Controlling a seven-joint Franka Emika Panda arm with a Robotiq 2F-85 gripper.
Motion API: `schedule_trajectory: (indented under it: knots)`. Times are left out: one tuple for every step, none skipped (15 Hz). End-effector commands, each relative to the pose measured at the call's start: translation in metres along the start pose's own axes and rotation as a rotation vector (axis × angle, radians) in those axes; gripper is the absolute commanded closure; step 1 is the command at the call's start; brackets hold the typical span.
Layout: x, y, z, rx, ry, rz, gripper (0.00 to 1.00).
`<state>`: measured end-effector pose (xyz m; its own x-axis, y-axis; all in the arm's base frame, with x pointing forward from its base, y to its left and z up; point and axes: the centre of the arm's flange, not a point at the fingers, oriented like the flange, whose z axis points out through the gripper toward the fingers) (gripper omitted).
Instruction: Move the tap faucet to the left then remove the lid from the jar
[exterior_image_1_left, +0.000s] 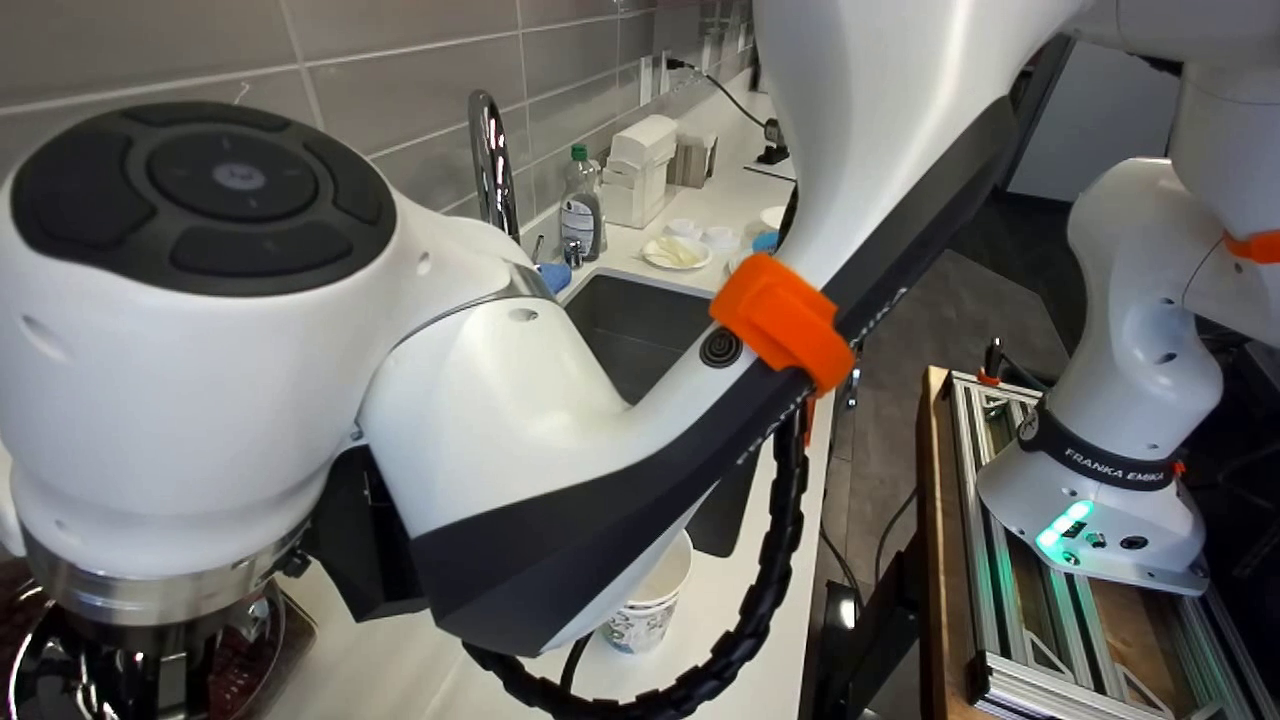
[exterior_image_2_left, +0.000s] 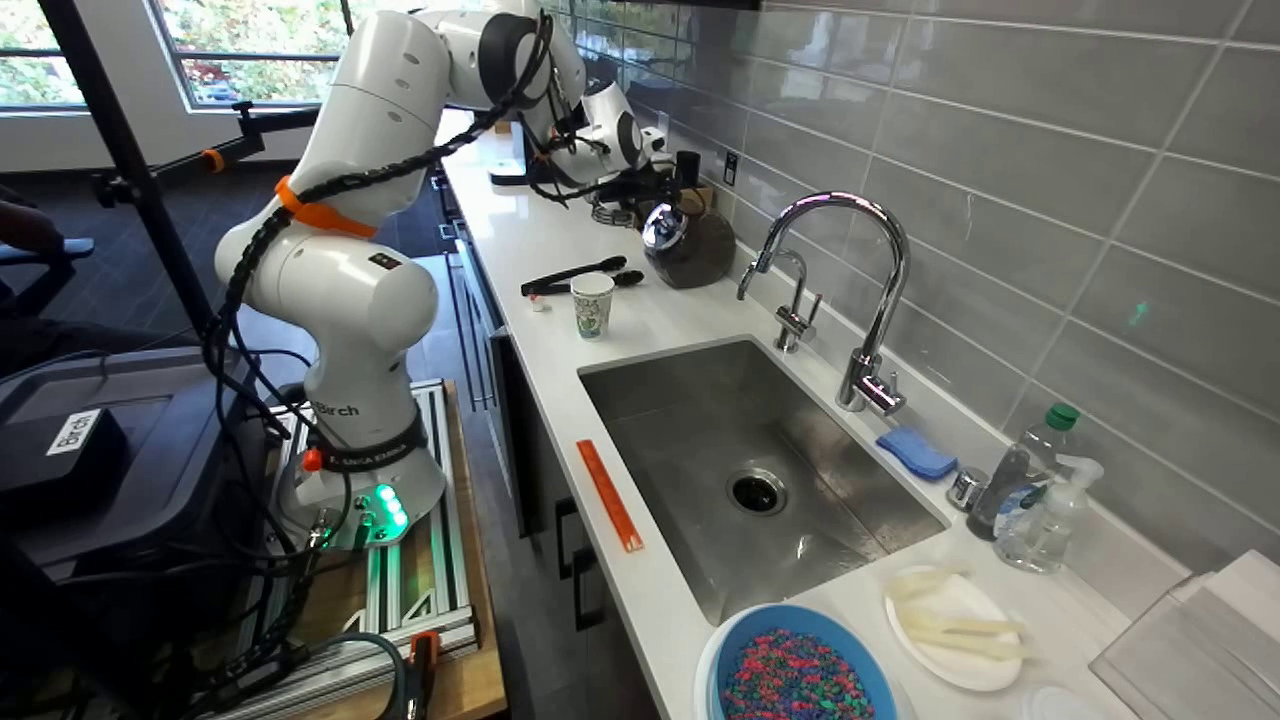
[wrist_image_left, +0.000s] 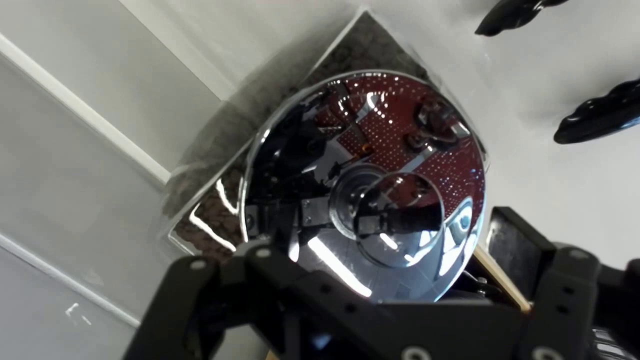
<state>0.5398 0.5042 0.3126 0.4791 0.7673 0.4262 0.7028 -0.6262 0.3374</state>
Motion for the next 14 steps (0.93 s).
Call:
schedule_trajectory:
  knots:
    - [0.0018,-0.0059,0.0055,-0.043,0.003,0.013,0.15]
    - [0.0022,-0.0056,0.0051,-0.047,0.005,0.017,0.28]
    - [0.0026,-0.0054,0.0047,-0.052,0.007,0.018,0.33]
    - [0.003,-0.0048,0.0039,-0.057,0.009,0.021,0.4]
    - [0.0035,-0.0033,0.0037,-0.063,0.01,0.024,0.5]
    - [0.004,-0.0031,0.0031,-0.066,0.012,0.026,0.57]
    - [0.0052,-0.0059,0.0018,-0.065,0.014,0.027,0.65]
    - [0.0076,-0.0082,-0.0007,-0.064,0.016,0.028,0.6]
    - [0.0067,-0.0098,0.0002,-0.063,0.016,0.026,0.28]
    - [0.0067,-0.0101,0.0006,-0.063,0.016,0.025,0.32]
    - [0.007,-0.0099,0.0001,-0.064,0.016,0.026,0.31]
    - [0.0061,-0.0093,0.001,-0.066,0.014,0.026,0.23]
    - [0.0057,-0.0079,0.0018,-0.068,0.013,0.027,0.17]
    - [0.0055,-0.0083,0.0017,-0.069,0.013,0.027,0.11]
